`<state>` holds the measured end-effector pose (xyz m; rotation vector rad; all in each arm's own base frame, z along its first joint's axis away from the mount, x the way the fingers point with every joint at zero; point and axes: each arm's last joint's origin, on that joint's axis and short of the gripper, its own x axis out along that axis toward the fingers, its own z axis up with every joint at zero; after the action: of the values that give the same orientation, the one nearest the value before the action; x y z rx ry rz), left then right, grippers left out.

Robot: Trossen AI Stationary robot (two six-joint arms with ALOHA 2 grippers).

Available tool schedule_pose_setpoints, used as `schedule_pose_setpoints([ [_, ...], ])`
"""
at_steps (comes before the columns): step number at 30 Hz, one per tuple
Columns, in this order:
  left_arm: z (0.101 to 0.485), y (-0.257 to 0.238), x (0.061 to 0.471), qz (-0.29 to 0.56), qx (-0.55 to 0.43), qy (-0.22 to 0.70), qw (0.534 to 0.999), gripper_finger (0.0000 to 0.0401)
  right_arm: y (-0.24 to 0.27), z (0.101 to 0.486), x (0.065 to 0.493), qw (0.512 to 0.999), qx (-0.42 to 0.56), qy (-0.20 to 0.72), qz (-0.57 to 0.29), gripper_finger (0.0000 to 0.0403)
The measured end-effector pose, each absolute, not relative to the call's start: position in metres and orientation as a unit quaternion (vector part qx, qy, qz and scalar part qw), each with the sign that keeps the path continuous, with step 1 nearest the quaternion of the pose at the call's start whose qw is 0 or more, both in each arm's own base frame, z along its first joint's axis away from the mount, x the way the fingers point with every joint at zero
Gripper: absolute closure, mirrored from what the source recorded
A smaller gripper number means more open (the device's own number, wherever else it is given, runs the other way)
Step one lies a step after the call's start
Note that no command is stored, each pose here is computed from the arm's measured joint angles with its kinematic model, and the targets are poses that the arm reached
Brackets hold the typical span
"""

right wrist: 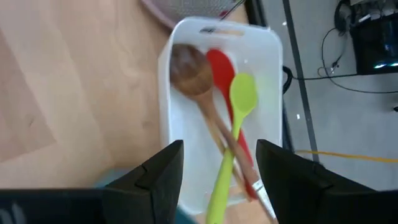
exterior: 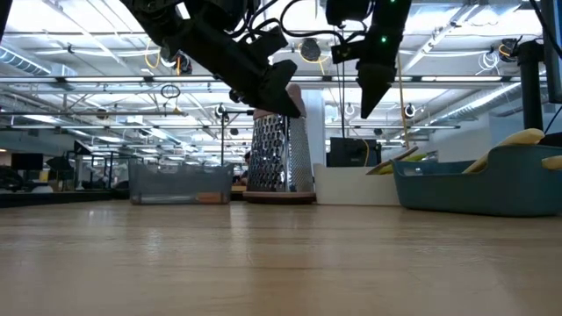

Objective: Pick & Place Kitchen Items
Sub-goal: Put the yellow spatula into the black bin

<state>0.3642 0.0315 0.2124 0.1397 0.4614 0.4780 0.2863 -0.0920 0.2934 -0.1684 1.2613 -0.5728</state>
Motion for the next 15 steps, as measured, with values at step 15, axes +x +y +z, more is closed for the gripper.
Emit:
schedule_pose_setpoints([
  [15, 0.212, 0.031, 0.364, 0.235, 0.067, 0.231, 0.942, 0.037, -0.063, 0.275, 0.283, 0.746, -0.084, 0.617, -0.236, 0.0211],
])
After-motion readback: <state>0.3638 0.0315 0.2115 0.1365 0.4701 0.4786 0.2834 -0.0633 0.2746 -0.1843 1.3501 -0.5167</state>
